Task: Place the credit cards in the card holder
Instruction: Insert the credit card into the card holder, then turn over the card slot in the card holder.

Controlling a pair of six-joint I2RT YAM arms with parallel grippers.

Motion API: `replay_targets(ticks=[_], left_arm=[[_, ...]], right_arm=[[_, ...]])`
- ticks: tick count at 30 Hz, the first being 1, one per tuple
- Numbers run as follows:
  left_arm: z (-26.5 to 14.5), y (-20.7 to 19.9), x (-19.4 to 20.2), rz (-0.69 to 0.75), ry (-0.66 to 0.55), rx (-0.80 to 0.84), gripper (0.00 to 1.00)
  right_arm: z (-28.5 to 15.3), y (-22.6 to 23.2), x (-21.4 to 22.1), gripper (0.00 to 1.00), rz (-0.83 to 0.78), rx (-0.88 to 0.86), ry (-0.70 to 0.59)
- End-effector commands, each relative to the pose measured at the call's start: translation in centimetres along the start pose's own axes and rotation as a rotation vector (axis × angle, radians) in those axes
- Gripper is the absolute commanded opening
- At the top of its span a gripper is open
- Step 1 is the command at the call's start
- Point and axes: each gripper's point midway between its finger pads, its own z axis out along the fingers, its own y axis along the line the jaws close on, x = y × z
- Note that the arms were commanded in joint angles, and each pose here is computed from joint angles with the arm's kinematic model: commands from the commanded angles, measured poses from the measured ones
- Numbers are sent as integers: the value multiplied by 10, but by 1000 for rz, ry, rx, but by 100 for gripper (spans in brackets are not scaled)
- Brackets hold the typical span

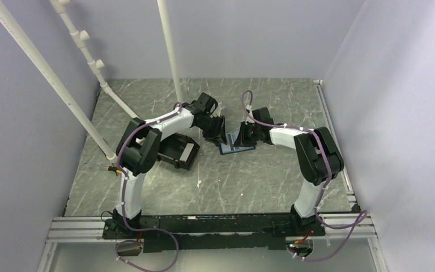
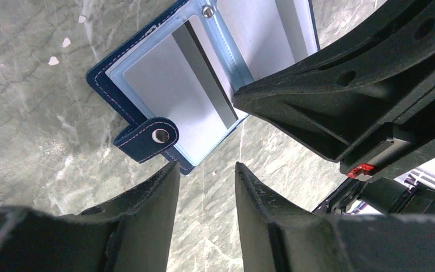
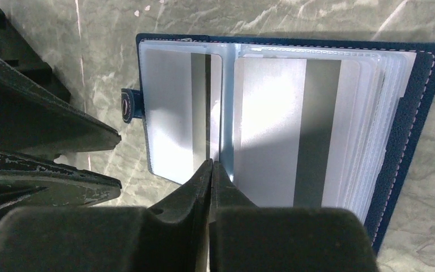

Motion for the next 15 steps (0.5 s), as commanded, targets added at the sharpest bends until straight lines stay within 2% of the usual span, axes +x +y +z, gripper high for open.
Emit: replay_targets(ticks=[1,7,15], left_arm=[[-11,-18,-14,-2,-43,63,45],[-5,-15,-15,-24,-44,70,49],[0,-14,-14,-33,-35,77,49]], right_arm=[[4,-2,-11,1,-25,38,-24],[11,-18,-4,0,-8,133,-4],[14,-32,3,0,4,206,18]])
